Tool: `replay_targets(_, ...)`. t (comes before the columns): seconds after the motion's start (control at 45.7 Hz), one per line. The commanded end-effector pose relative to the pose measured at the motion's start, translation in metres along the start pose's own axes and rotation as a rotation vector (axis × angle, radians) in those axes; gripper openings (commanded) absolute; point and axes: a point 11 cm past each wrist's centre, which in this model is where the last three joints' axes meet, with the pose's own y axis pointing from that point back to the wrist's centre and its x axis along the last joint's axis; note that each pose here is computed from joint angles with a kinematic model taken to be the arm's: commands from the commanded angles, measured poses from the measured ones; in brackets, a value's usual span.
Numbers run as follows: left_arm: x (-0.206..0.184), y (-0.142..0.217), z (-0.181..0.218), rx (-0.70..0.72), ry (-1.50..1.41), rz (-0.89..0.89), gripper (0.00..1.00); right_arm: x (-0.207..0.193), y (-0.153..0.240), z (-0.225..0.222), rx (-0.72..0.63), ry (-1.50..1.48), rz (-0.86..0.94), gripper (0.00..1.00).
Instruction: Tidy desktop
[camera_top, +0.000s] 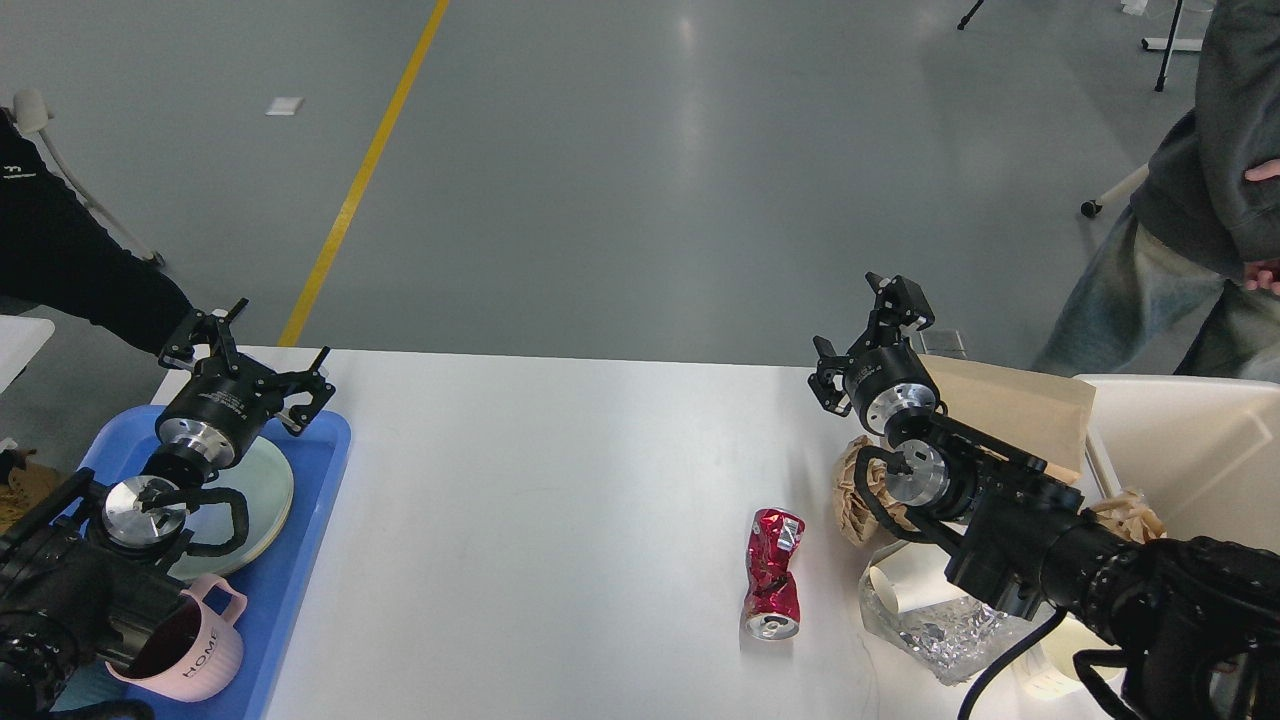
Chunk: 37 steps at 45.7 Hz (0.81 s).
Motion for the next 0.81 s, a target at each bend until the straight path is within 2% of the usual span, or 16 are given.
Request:
replay_targets(0.0, 0.0, 0.0, 0.0, -0.001, 0.001, 0.0, 0.97, 0.0, 0.0, 0.0, 0.0, 0.001, -0.001, 1.0)
replay_targets(0.526, 0.0, 0.0, 0.0, 0.0, 0.002, 0.0, 0.97, 0.002, -0.001, -0.002, 0.009, -0.03, 0.031, 1.0)
replay_targets(0.788, 0.0, 0.0, 0.0, -0.001, 0.001, 0.0, 0.97, -0.01, -0.006, -0.013, 0.027, -0.037, 0.003, 1.0)
